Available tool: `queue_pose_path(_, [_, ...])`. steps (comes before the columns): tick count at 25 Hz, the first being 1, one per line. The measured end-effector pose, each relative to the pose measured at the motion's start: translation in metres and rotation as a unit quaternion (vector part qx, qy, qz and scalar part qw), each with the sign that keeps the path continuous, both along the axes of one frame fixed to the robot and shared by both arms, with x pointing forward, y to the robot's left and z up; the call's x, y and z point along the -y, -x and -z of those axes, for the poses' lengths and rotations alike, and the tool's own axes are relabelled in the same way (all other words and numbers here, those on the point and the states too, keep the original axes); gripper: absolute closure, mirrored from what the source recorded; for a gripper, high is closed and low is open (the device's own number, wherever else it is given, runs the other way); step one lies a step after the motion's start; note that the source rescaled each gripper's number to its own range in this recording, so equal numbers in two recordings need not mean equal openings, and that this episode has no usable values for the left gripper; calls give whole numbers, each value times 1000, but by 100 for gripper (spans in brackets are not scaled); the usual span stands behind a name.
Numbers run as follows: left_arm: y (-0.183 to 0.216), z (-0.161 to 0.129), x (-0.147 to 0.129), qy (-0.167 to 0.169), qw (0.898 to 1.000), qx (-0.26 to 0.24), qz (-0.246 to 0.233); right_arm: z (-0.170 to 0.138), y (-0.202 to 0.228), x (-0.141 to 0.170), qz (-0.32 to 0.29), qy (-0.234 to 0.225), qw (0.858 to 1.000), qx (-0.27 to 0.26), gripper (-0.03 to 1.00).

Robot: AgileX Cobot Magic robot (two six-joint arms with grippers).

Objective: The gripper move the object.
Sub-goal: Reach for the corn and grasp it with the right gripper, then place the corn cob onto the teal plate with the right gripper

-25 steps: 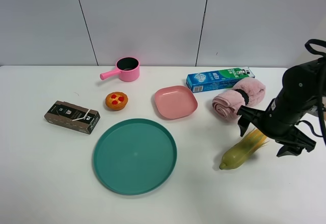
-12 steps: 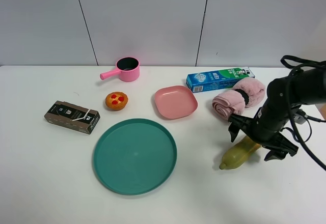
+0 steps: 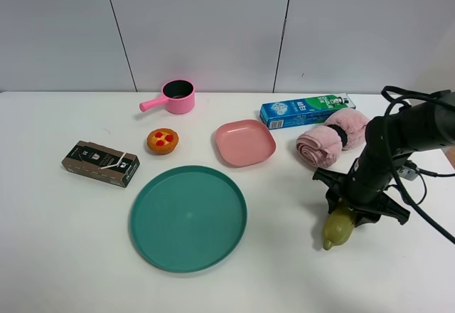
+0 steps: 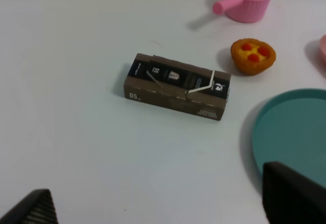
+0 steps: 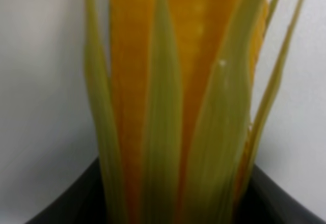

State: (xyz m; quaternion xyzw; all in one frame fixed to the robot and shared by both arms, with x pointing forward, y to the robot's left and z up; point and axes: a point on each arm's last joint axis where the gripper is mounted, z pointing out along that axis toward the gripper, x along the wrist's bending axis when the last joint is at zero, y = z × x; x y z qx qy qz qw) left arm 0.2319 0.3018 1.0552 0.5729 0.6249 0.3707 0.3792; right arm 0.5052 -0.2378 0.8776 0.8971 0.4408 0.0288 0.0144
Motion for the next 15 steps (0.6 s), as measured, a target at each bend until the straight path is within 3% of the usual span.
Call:
queue_pose_path(4, [0,0,0,0,1000,0,0,-16,0,0,-28,-5,999,29,96])
queue_pose_path(7, [0,0,0,0,1000,0,0,-48,2,0,-80,-8,994,80,96])
queue_pose_path(12, [0,0,0,0,1000,0,0,-111,22,0,-140,-34,974,173,96])
queue_pose_path(15, [0,0,0,0,1000,0,0,-133,32,-7,-210,-72,959,174,96])
